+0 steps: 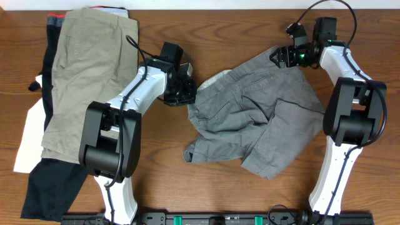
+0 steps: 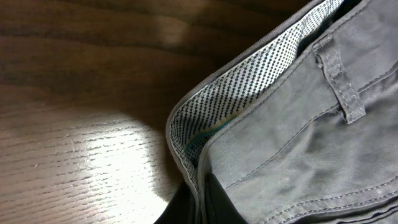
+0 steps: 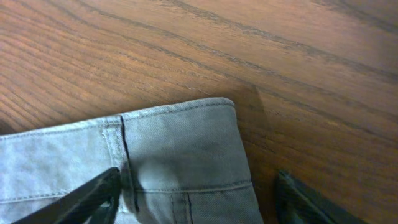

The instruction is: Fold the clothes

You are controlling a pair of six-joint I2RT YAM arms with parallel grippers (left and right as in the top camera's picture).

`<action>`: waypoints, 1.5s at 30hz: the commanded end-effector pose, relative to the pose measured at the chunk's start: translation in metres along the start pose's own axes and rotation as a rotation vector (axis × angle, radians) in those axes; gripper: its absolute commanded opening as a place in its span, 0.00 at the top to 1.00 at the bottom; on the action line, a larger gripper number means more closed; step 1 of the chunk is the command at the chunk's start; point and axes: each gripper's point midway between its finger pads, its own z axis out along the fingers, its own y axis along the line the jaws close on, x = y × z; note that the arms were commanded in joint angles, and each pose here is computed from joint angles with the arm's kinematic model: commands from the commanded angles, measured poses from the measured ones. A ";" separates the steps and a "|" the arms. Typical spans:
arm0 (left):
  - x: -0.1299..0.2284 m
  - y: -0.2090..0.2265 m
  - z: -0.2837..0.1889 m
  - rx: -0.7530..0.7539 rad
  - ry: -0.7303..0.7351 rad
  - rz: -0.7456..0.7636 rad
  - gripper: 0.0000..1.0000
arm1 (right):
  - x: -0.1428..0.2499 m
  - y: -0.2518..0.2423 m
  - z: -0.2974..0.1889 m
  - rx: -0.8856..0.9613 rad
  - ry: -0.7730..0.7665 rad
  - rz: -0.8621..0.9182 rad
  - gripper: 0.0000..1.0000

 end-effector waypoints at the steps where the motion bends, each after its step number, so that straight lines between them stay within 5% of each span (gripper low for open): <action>1: 0.001 0.004 0.002 -0.018 0.001 -0.008 0.94 | 0.020 0.006 0.022 -0.041 0.048 0.015 0.32; 4: -0.002 0.010 0.002 -0.050 -0.012 -0.007 0.94 | 0.020 0.011 0.024 -0.046 0.052 0.011 0.53; 7: -0.005 0.018 0.000 -0.083 -0.027 -0.015 0.94 | 0.019 0.017 0.026 -0.052 0.054 0.022 0.89; 9: -0.010 0.025 -0.004 -0.085 -0.041 -0.030 0.94 | 0.014 0.019 0.026 -0.052 0.048 0.035 0.99; 18: -0.103 0.062 -0.115 -0.034 -0.348 -0.123 0.94 | -0.102 0.040 -0.075 -0.044 -0.108 -0.020 0.99; 25: -0.141 0.002 -0.272 0.071 -0.699 0.131 0.94 | -0.169 0.091 -0.213 0.015 -0.264 -0.117 0.99; 36: -0.044 -0.095 -0.477 0.006 -1.189 0.486 0.94 | -0.158 0.166 -0.399 0.270 -0.438 -0.197 0.99; 45: 0.063 -0.125 -0.562 -0.057 -1.450 0.583 0.94 | -0.104 0.207 -0.515 0.434 -0.583 -0.113 0.99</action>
